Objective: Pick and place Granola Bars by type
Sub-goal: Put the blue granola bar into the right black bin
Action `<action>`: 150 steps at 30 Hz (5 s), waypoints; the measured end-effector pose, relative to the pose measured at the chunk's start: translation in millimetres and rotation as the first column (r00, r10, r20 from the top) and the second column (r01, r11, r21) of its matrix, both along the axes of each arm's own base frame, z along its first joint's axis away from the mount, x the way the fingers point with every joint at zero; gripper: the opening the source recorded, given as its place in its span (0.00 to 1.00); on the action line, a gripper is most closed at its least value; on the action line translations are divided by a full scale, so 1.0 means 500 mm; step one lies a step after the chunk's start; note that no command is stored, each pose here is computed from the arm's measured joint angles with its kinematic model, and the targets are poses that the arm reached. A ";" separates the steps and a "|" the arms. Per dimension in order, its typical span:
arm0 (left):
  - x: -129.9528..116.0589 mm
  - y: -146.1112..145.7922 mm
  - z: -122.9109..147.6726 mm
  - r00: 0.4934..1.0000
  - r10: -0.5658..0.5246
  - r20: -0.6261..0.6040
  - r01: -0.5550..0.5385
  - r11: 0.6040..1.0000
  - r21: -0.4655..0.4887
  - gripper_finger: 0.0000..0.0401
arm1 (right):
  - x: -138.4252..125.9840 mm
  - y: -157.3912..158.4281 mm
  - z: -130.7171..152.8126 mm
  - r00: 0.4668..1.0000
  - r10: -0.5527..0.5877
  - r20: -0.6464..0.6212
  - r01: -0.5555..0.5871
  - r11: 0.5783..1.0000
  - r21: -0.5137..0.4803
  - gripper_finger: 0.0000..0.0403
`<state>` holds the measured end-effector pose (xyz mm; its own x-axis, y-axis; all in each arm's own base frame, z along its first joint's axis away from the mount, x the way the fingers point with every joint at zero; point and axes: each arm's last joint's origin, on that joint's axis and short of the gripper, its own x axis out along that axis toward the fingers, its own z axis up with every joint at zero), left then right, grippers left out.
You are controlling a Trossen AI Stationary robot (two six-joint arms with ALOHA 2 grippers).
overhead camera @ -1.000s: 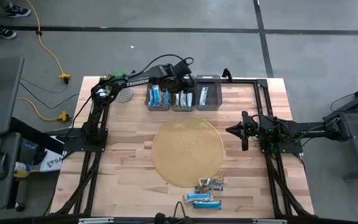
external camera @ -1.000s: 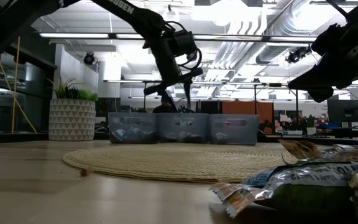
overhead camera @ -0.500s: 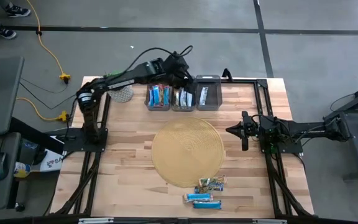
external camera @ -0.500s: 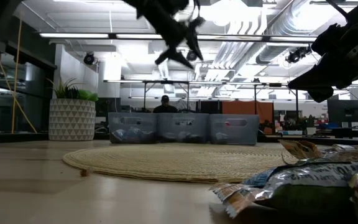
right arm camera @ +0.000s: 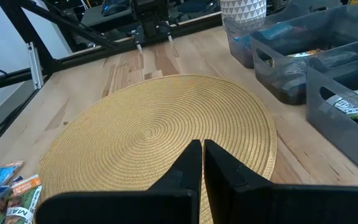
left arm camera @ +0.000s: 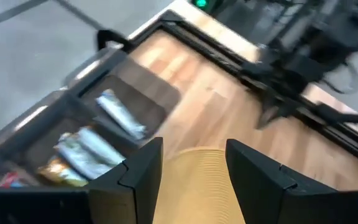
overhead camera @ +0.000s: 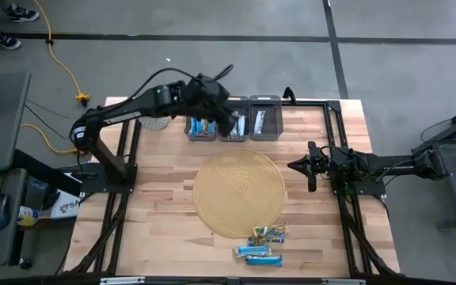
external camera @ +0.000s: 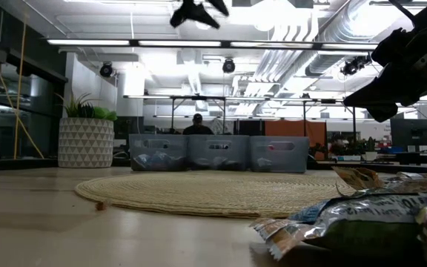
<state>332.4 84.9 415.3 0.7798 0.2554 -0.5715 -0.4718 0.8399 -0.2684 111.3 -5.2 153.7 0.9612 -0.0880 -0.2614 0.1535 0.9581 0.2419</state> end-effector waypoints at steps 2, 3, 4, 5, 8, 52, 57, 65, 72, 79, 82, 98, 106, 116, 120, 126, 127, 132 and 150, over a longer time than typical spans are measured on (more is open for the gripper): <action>0.004 -0.028 0.004 0.998 -0.057 0.009 0.057 0.998 0.002 0.43 | 0.000 0.000 0.000 1.000 0.001 0.001 -0.001 1.000 0.000 0.00; 0.006 -0.043 0.005 0.996 -0.093 0.012 0.093 0.996 -0.005 0.43 | 0.000 0.000 0.000 1.000 0.000 0.000 0.000 1.000 0.000 0.00; 0.009 -0.059 0.005 0.991 -0.132 0.015 0.132 0.991 -0.011 0.43 | 0.000 0.000 0.000 1.000 0.000 0.000 0.000 1.000 0.000 0.00; 0.011 -0.076 0.007 0.986 -0.168 0.024 0.168 0.986 -0.012 0.43 | 0.000 0.000 0.000 1.000 0.001 0.000 -0.001 1.000 0.000 0.00; 0.018 -0.128 0.013 0.963 -0.263 0.056 0.264 0.964 -0.015 0.43 | 0.000 0.000 0.000 1.000 0.001 0.000 -0.001 1.000 0.000 0.00; 0.193 -0.618 -0.274 0.750 -0.660 0.025 0.644 0.740 0.193 0.43 | 0.001 0.000 -0.003 1.000 0.001 -0.013 -0.001 1.000 0.000 0.00; 0.183 -0.648 -0.306 0.723 -0.689 -0.038 0.683 0.706 0.190 0.43 | 0.001 0.000 -0.003 1.000 0.001 -0.013 -0.001 1.000 0.000 0.00; 0.167 -0.672 -0.324 0.689 -0.719 -0.093 0.723 0.674 0.151 0.46 | 0.001 0.000 -0.003 1.000 0.000 -0.013 0.000 1.000 0.000 0.00; 0.162 -0.671 -0.330 0.681 -0.725 -0.107 0.732 0.677 0.075 0.65 | 0.001 0.000 -0.003 1.000 0.001 -0.013 -0.001 1.000 0.001 0.00; 0.164 -0.679 -0.322 0.636 -0.765 -0.102 0.767 0.613 0.190 0.76 | 0.001 0.000 -0.003 1.000 0.000 -0.013 0.000 1.000 0.000 0.00; 0.178 -0.689 -0.326 0.619 -0.783 -0.065 0.763 0.580 0.284 0.76 | 0.001 0.000 -0.002 1.000 0.000 -0.012 0.000 1.000 0.000 0.00; 0.209 -0.739 -0.493 0.615 -0.772 -0.163 0.772 0.548 0.321 0.77 | 0.003 0.000 -0.004 1.000 0.000 -0.026 0.000 1.000 0.001 0.00; 0.205 -0.748 -0.519 0.605 -0.772 -0.194 0.785 0.537 0.309 0.77 | 0.003 0.000 -0.005 1.000 0.000 -0.030 0.000 1.000 0.001 0.00; 0.213 -0.737 -0.540 0.615 -0.759 -0.213 0.782 0.553 0.287 0.77 | 0.003 0.000 -0.005 1.000 0.000 -0.031 0.000 1.000 0.001 0.00; 0.220 -0.725 -0.543 0.629 -0.753 -0.196 0.775 0.585 0.238 0.77 | 0.003 0.000 -0.005 0.999 0.001 -0.032 -0.001 1.000 0.001 0.00; 0.233 -0.699 -0.547 0.657 -0.725 -0.207 0.753 0.620 0.218 0.76 | 0.003 0.000 -0.005 0.999 0.000 -0.032 0.000 1.000 0.001 0.00; 0.235 -0.695 -0.547 0.657 -0.723 -0.212 0.753 0.621 0.217 0.75 | 0.003 0.000 -0.005 0.999 0.000 -0.032 0.000 1.000 0.001 0.00; 0.243 -0.682 -0.548 0.652 -0.732 -0.198 0.758 0.627 0.178 0.65 | 0.003 0.000 -0.005 0.999 0.000 -0.032 0.000 1.000 0.001 0.00; 0.231 -0.701 -0.550 0.574 -0.792 -0.206 0.818 0.548 0.174 0.52 | 0.003 0.000 -0.007 0.999 0.000 -0.033 0.000 1.000 0.001 0.00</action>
